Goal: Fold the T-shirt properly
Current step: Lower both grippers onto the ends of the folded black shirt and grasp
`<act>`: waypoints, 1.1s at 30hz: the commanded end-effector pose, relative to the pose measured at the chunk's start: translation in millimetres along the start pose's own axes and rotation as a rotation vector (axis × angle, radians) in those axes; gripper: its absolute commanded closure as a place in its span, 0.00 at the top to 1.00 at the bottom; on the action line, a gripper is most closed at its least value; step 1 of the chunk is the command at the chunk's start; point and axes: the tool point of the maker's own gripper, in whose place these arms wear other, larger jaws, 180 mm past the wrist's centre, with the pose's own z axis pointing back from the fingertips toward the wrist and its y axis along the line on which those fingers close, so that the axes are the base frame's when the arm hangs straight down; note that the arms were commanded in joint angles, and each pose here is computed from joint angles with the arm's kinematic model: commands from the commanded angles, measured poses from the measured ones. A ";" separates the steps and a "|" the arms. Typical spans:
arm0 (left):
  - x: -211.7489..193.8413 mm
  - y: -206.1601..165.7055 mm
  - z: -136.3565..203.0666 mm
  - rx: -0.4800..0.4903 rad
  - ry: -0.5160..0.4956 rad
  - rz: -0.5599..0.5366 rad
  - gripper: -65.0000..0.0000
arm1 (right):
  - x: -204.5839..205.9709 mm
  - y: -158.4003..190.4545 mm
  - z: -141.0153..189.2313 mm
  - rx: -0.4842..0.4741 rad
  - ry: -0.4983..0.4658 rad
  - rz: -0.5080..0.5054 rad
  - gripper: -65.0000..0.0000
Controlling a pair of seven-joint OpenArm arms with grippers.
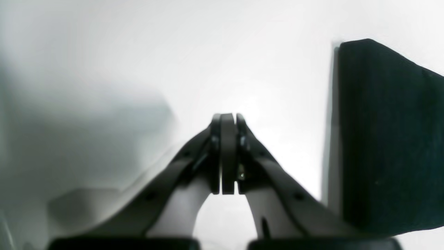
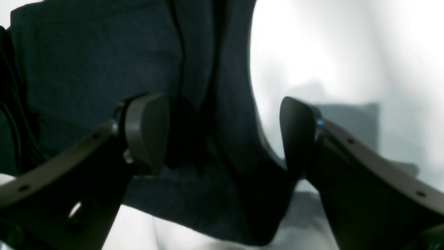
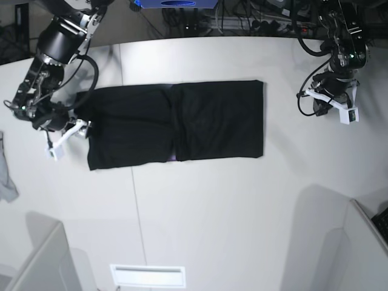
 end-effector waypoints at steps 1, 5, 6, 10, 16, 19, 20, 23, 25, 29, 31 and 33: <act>10.1 -0.8 2.6 -0.007 -0.036 -0.010 0.00 | 19.9 4.7 4.8 0.026 -0.059 0.012 0.70; 19.7 -5.1 -0.2 -0.016 -0.060 -0.006 0.00 | 13.2 7.8 -0.5 0.051 -0.043 -0.006 0.70; 21.9 -6.2 -0.8 -0.019 -0.065 -0.004 0.00 | 10.8 8.0 -2.0 0.054 -0.037 -0.010 0.70; 22.9 -25.2 -7.2 -0.065 -0.061 -0.022 0.00 | 4.7 9.5 -7.9 0.060 -0.016 -0.008 0.70; 23.3 -33.7 -10.2 -0.086 -0.059 -0.029 0.00 | 11.4 -3.1 -0.3 0.024 -0.019 0.026 0.70; 19.7 -30.4 -14.6 -0.080 -0.046 -0.018 0.00 | 6.1 -9.0 0.5 0.001 0.000 0.033 0.70; 20.1 -29.1 -17.9 -0.078 -0.044 -0.011 0.00 | 2.5 -9.4 -1.1 -0.010 0.018 0.046 0.70; 12.2 -24.7 -25.2 -0.070 -0.018 0.011 0.00 | -11.8 3.9 -12.0 0.005 0.080 0.110 0.70; 10.1 -23.1 -27.4 -0.067 -0.011 0.017 0.00 | -16.4 7.4 -14.8 0.010 0.093 0.121 0.70; 7.5 -25.8 -28.5 -0.072 -0.008 0.029 0.00 | -20.7 15.4 -19.6 0.028 0.103 0.120 0.70; 11.3 -30.6 -30.7 -0.082 -0.016 0.029 0.00 | -21.2 16.1 -19.8 0.030 0.107 0.120 0.70; 6.3 -40.3 -35.6 -0.106 0.004 0.019 0.00 | -20.3 16.8 -20.3 0.032 0.101 0.120 0.69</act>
